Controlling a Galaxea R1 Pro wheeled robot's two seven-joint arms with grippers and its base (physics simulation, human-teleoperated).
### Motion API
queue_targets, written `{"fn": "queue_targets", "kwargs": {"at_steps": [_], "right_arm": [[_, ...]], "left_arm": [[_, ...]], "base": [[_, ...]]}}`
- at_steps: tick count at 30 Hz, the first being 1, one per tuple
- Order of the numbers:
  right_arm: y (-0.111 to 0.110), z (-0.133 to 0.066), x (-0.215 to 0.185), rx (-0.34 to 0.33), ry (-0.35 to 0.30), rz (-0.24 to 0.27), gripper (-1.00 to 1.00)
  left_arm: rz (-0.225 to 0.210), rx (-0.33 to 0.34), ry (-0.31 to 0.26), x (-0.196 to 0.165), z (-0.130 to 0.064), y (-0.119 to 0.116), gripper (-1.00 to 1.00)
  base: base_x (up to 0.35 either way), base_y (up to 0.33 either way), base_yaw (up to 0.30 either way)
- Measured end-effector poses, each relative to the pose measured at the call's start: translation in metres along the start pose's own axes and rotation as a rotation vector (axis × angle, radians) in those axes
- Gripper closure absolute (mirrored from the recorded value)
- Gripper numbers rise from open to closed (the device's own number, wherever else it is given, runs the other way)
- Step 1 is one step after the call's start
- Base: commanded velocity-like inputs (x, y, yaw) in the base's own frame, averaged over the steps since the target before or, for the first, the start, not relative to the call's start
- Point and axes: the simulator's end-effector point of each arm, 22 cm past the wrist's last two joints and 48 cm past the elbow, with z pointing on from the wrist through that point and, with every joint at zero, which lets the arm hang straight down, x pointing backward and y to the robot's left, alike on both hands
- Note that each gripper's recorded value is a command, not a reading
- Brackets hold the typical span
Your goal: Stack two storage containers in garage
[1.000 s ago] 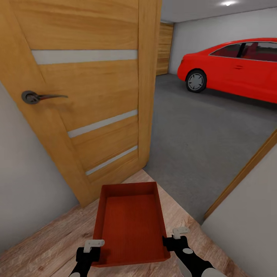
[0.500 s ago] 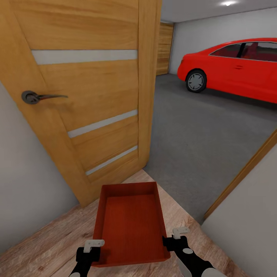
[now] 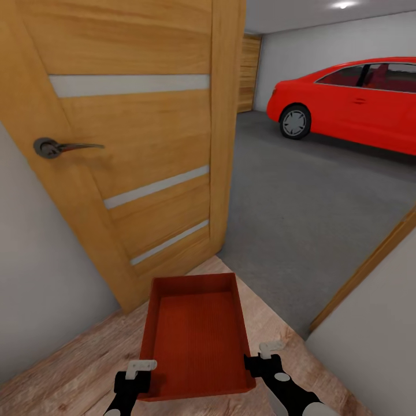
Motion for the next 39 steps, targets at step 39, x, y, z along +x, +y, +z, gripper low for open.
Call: {"fn": "queue_targets", "kwargs": {"at_steps": [39], "right_arm": [[-0.0002, 0.0001, 0.0001, 0.001, 0.0, 0.0, 1.0]], "left_arm": [[0.0, 0.0, 0.0, 0.0001, 0.0002, -0.0002, 1.0]], "base": [[0.036, 0.044, -0.189]]}}
